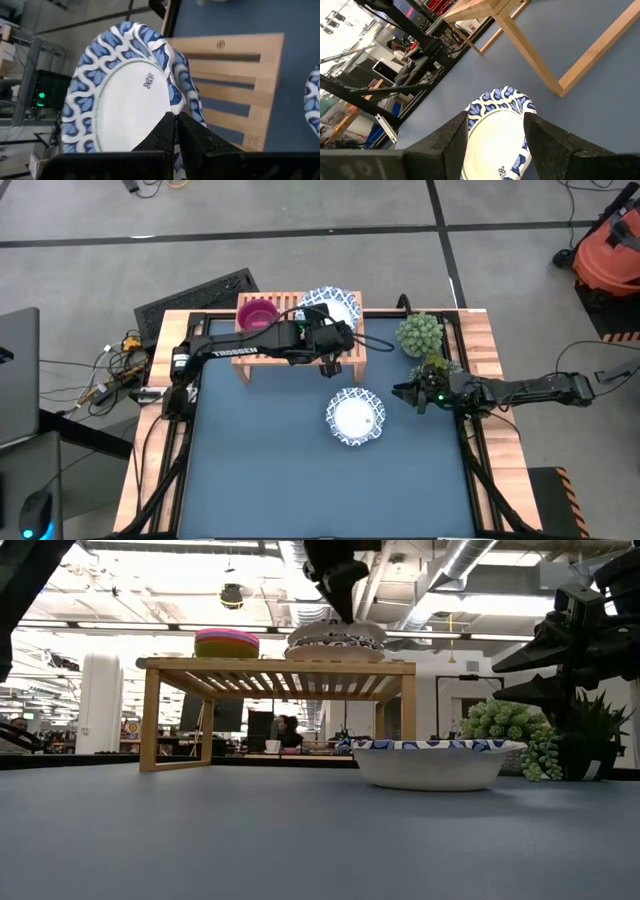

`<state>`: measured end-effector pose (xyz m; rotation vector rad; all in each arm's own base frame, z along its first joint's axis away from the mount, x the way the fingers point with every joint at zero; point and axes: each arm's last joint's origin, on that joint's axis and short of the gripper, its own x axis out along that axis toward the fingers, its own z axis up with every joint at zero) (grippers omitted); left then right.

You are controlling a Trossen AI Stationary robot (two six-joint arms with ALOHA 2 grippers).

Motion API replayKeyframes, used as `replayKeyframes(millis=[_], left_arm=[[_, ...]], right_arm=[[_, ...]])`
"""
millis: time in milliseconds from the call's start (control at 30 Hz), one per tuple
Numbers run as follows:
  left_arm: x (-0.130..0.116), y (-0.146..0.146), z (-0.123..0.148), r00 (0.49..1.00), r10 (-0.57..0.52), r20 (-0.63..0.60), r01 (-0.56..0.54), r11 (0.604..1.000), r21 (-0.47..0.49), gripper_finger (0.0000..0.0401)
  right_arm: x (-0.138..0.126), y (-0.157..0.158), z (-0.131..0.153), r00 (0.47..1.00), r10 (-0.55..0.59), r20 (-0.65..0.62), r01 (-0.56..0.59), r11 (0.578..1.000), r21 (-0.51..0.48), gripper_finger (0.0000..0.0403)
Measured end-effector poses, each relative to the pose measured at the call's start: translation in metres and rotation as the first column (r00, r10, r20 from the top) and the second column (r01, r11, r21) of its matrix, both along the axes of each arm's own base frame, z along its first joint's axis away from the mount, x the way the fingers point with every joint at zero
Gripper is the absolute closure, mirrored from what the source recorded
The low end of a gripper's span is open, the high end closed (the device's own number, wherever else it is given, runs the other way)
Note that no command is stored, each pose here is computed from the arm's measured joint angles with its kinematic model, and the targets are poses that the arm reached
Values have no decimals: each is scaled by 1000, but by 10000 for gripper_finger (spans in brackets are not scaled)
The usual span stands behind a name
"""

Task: Place and stack bowls onto a shelf
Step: Stack the blue patterned bowl on top of the other blue patterned bowl on the shelf

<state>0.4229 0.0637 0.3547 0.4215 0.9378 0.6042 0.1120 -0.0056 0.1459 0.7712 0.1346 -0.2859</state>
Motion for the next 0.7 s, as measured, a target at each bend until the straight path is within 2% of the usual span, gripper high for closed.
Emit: replayKeyframes(millis=[333,700], left_arm=[[0,3,-1,999,10,35,-7,997,-72,388],[0,2,4,999,-34,42,37,996,-77,290]], right_arm=[[0,0,0,1000,0,0,0,1000,-2,184],[0,0,0,1000,1,0,-1,1000,-2,184]])
